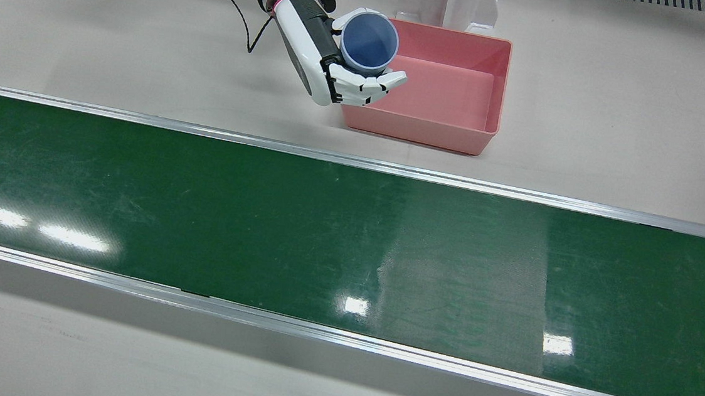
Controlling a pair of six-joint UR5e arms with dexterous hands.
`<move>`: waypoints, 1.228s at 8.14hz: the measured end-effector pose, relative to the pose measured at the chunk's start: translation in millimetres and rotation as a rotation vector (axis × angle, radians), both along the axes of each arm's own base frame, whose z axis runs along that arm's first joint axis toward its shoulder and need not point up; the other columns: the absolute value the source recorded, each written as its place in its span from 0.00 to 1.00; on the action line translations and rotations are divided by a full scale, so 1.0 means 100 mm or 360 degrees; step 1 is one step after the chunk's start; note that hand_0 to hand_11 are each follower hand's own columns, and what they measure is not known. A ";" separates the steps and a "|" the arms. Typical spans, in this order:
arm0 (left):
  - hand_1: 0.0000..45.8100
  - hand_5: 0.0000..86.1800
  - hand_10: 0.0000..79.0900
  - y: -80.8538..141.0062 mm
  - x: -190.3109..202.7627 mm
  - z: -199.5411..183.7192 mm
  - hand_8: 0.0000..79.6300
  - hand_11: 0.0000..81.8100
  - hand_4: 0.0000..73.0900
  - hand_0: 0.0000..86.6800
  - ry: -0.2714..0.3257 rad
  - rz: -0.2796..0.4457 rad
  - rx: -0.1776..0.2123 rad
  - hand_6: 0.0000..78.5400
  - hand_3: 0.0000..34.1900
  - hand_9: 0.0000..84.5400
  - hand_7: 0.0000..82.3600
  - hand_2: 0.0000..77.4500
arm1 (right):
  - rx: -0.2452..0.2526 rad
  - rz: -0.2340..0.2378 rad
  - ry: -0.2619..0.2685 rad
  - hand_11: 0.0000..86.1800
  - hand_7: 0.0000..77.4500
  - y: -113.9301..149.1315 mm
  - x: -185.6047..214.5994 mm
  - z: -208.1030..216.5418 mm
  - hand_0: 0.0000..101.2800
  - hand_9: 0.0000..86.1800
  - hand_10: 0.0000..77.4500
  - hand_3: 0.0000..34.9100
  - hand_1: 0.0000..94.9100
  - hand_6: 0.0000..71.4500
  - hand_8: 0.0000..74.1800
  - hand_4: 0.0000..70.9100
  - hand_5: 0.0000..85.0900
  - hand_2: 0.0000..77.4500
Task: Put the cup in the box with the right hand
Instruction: 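Carry the blue cup with the right hand down into the pink tray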
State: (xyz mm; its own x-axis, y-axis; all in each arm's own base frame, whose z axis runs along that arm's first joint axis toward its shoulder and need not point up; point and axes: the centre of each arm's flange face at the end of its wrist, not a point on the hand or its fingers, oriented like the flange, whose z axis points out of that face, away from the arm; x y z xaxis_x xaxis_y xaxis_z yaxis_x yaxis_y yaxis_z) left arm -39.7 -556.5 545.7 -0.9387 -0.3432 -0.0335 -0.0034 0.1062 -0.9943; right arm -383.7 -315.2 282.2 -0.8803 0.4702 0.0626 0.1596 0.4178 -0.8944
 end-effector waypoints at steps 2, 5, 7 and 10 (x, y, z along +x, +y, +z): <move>0.01 0.00 0.00 0.00 0.00 0.00 0.00 0.00 0.01 0.00 0.0000 0.0000 0.0000 0.01 0.00 0.00 0.01 0.01 | 0.0014 -0.0083 0.0053 0.59 0.69 0.48 -0.30 -0.02 0.58 0.53 0.74 0.02 0.15 0.68 0.82 0.10 0.31 0.58; 0.01 0.00 0.00 0.00 0.00 0.00 0.00 0.00 0.01 0.00 0.0000 0.0000 0.0000 0.01 0.00 0.00 0.01 0.02 | 0.0017 -0.0208 0.0143 0.66 0.87 0.89 -0.65 0.13 0.55 0.58 0.43 0.00 0.14 0.37 0.76 0.01 0.10 0.59; 0.01 0.00 0.00 0.00 0.00 0.00 0.00 0.00 0.01 0.00 0.0000 -0.0001 0.0000 0.01 0.00 0.00 0.01 0.01 | 0.0017 -0.0249 0.0189 0.53 0.55 1.02 -0.78 0.22 0.47 0.41 0.26 0.00 0.21 0.01 0.50 0.01 0.02 0.42; 0.01 0.00 0.00 0.00 0.00 0.00 0.00 0.00 0.01 0.00 0.0000 0.0000 0.0000 0.01 0.00 0.00 0.01 0.01 | 0.0015 -0.0260 0.0192 0.01 0.32 1.05 -0.81 0.23 0.31 0.09 0.00 0.00 0.01 0.06 0.07 0.02 0.01 0.02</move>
State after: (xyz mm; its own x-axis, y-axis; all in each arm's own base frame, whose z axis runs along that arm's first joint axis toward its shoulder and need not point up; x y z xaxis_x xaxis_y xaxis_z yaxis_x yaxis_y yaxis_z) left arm -39.7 -556.5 545.8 -0.9387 -0.3431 -0.0334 -0.0034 0.1061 -0.9944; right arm -464.8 -210.5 305.5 -0.7783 0.6051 0.1679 0.1180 0.4036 -0.9073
